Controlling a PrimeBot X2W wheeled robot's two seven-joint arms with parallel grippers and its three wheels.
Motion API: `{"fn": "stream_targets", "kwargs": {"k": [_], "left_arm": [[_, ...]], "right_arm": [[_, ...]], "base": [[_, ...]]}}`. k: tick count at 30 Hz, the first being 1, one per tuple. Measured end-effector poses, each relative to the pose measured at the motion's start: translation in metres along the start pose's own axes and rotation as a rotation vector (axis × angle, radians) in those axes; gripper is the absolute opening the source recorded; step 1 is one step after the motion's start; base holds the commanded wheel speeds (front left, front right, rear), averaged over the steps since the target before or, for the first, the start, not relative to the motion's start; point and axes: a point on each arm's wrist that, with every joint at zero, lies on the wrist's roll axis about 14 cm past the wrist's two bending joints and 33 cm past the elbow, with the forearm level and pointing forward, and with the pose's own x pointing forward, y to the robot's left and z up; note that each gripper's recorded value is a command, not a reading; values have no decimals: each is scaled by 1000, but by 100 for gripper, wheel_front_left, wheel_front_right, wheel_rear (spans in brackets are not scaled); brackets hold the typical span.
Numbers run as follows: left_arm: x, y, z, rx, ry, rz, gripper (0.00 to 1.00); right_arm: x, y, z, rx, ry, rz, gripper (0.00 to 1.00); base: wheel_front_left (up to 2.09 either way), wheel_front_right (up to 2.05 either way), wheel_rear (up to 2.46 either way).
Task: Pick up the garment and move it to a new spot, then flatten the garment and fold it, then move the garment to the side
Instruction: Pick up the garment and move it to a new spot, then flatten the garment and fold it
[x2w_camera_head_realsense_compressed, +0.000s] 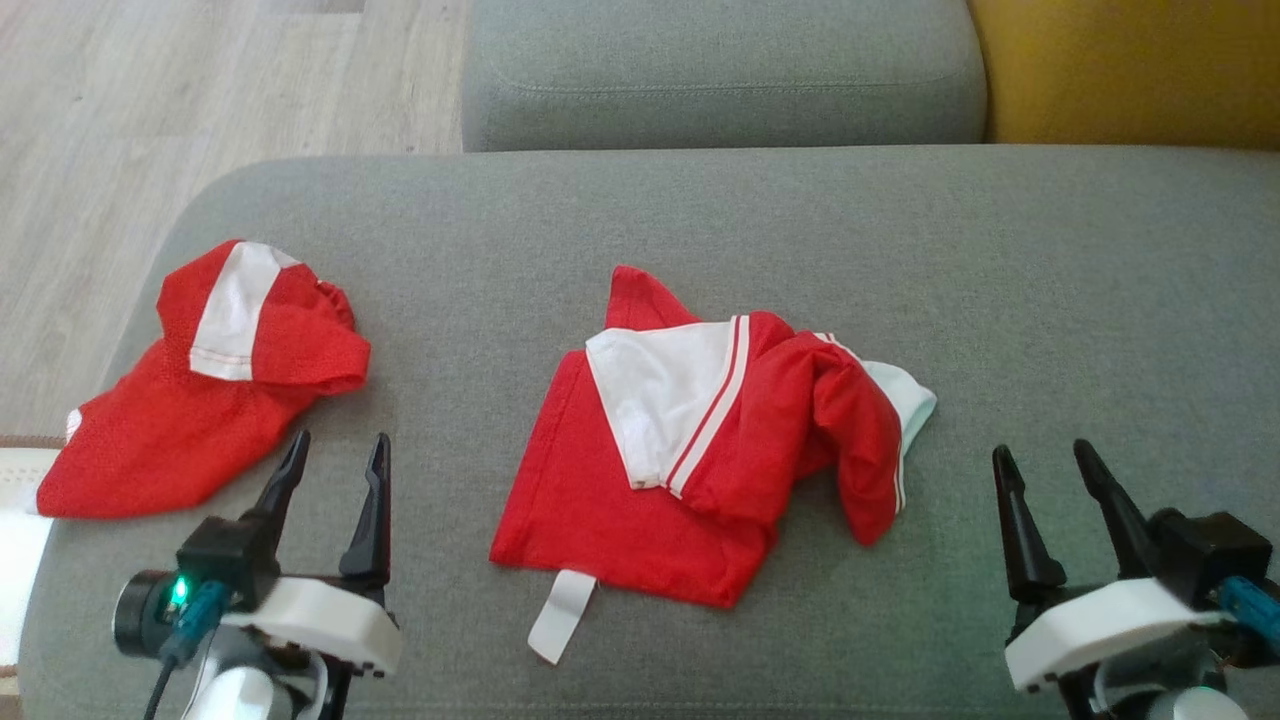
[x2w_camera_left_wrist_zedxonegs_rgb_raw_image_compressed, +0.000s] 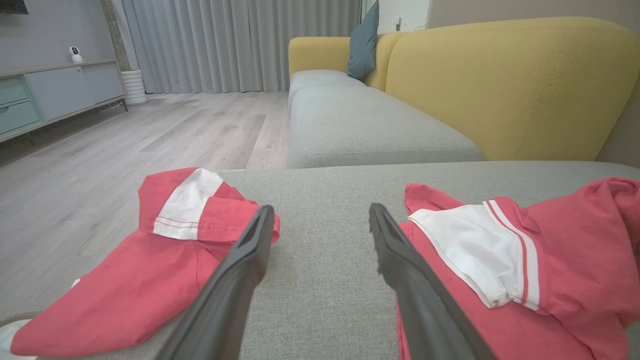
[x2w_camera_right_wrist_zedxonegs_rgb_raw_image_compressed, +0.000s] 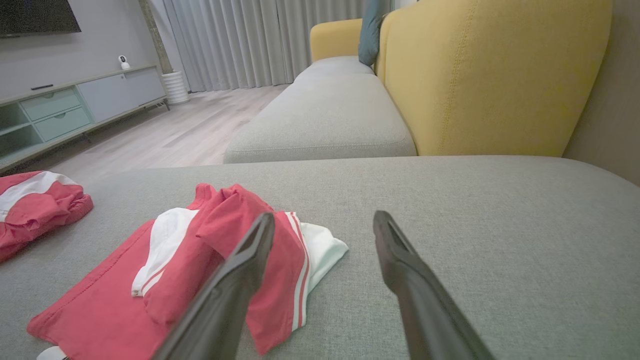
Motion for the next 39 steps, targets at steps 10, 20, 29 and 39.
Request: {"fn": "stream_targets", "kwargs": {"k": [10,20,29,39], "left_arm": [[0,1,-6,0,18,3,100],[27,4,-2,2,4,-7,100],[35,11,-8,4,19,13,100],[41,9,-6,6,9,11,100]], "right_arm": [[4,8,-14,3,65,25,100],[72,52,-11,-86,186,203,100],[109,67,-50,-185,469,299,93],[98,31,-39,-85,397,194,0]], "base": [[0,0,0],[0,0,0],[0,0,0],[0,0,0]]}}
